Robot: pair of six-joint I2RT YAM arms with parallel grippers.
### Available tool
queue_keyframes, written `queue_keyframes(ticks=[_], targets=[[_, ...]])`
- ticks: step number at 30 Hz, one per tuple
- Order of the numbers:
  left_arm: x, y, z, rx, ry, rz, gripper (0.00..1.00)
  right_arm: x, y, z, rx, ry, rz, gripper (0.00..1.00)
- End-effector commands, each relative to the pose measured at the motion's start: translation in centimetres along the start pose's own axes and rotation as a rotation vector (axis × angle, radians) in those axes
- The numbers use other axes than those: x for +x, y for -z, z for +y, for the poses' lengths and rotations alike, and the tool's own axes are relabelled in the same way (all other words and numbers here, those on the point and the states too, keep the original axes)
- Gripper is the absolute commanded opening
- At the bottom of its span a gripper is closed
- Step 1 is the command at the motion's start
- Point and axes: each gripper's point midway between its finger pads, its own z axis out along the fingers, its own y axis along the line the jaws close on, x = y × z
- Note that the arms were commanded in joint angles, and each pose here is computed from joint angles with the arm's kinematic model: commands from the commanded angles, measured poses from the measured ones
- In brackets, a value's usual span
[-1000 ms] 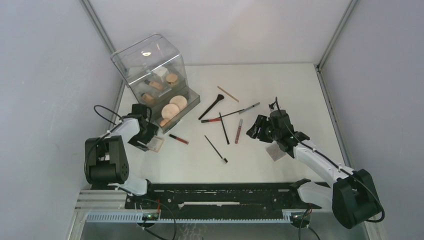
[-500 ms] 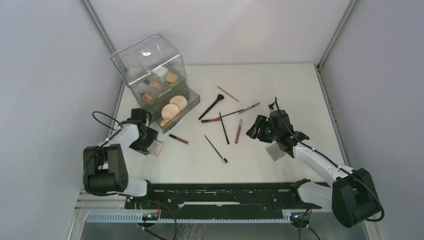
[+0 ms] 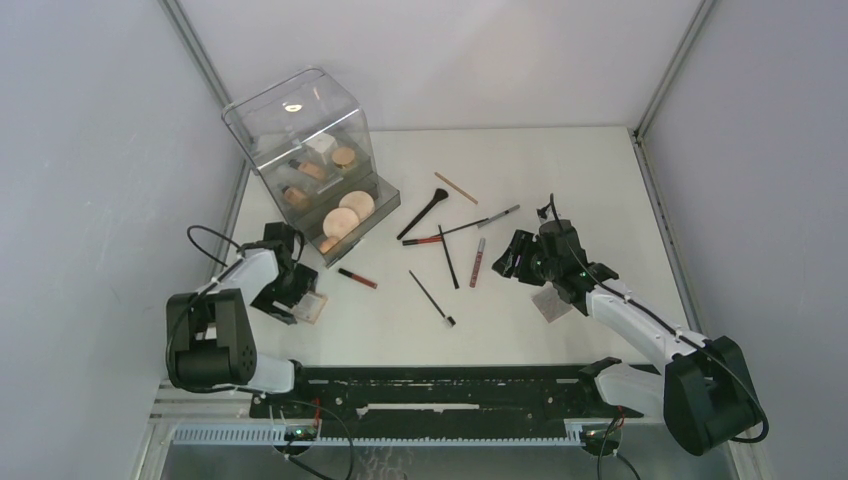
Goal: Organize the makeup
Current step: Pick up the makeup from the center of the board.
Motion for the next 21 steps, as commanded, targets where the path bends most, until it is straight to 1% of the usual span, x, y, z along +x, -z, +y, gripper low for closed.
queue_keyframes(ticks=[1,5,8,11,14,19,21], targets=[[0.3,-0.2,1.3,-0.09,-0.027,0.027,0.88,-1.1,0.2,1.0,-0.031,0.001,-0.048,0.63],[0.8,-0.7,1.0,-0.079,-0.024,0.049,0.8,-1.2,0.4,1.1,-0.031,0.001,-0.054,0.63],[0.6,-0.3,0.5,-0.052,-0.022,0.044,0.73,-1.2,0.6,1.0,-0.027,0.004,-0.057,0.63],[-0.2,1.0,-0.2,-0.007,-0.023,0.013,0.72,-1.2,0.7,0.9,-0.02,0.008,-0.058,0.63],[-1.7,3.1,-0.8,0.048,-0.019,-0.044,0.72,-1.2,0.8,0.8,-0.017,0.009,-0.061,0.63],[-4.6,8.2,-0.7,0.111,-0.028,-0.167,0.73,-1.2,0.8,0.8,-0.015,0.007,-0.061,0.63],[-5.6,10.8,-1.3,0.19,-0.037,-0.216,0.73,-1.3,0.8,0.8,-0.015,0.005,-0.062,0.63]])
